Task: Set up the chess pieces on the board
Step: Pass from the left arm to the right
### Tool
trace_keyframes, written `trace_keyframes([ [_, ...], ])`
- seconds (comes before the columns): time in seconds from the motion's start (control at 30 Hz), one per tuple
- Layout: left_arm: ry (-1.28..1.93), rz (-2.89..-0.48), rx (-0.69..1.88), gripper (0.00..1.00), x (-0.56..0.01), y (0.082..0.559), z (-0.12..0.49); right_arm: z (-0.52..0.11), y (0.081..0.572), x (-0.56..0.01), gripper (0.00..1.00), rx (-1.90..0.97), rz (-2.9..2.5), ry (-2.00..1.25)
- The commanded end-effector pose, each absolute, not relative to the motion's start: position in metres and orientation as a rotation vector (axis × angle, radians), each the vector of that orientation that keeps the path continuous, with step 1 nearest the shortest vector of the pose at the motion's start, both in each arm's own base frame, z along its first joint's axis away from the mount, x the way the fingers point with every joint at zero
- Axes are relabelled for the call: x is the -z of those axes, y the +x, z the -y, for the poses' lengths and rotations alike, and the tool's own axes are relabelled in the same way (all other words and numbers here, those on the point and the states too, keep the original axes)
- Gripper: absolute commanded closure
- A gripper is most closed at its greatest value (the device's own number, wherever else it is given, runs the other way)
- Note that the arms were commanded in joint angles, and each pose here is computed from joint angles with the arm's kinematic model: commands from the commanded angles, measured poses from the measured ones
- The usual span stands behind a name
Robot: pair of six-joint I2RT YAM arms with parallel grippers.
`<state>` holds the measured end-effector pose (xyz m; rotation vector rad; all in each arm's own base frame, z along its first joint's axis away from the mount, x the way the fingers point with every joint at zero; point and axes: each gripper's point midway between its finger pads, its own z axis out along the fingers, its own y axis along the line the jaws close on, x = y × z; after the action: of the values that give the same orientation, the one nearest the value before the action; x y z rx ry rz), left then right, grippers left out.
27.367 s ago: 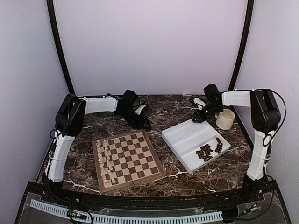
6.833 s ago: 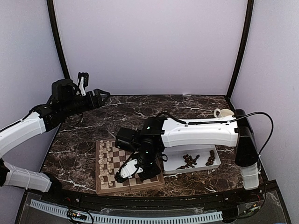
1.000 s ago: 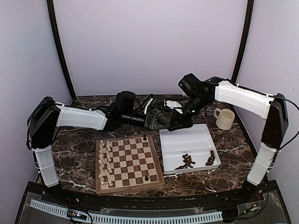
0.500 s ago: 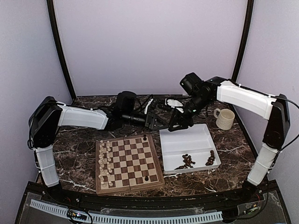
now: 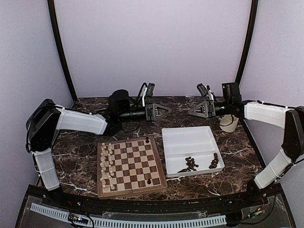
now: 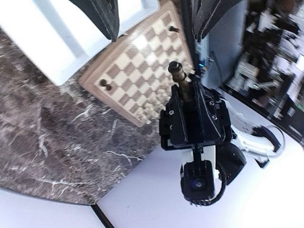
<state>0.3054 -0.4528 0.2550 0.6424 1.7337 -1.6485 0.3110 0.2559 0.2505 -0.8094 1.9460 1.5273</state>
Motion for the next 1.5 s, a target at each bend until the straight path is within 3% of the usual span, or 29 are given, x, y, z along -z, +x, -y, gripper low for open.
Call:
trace_keyframes([
  [0.0, 0.602, -1.53, 1.669, 0.93, -0.302, 0.308, 0.448, -0.265, 0.29, -0.282, 0.44, -1.839, -1.813, -0.778],
  [0.53, 0.624, -1.542, 1.713, 0.92, -0.293, 0.302, 0.463, -0.29, 0.287, -0.291, 0.43, -1.872, -1.785, -0.831],
  [1.03, 0.631, -1.521, 1.737, 0.92, -0.294, 0.298, 0.465, -0.296, 0.299, -0.273, 0.52, -1.814, -1.863, -0.795],
  [1.47, 0.618, -1.558, 1.749, 0.92, -0.284, 0.3, 0.47, -0.298, 0.294, -0.274, 0.85, -1.818, -1.845, -0.822],
])
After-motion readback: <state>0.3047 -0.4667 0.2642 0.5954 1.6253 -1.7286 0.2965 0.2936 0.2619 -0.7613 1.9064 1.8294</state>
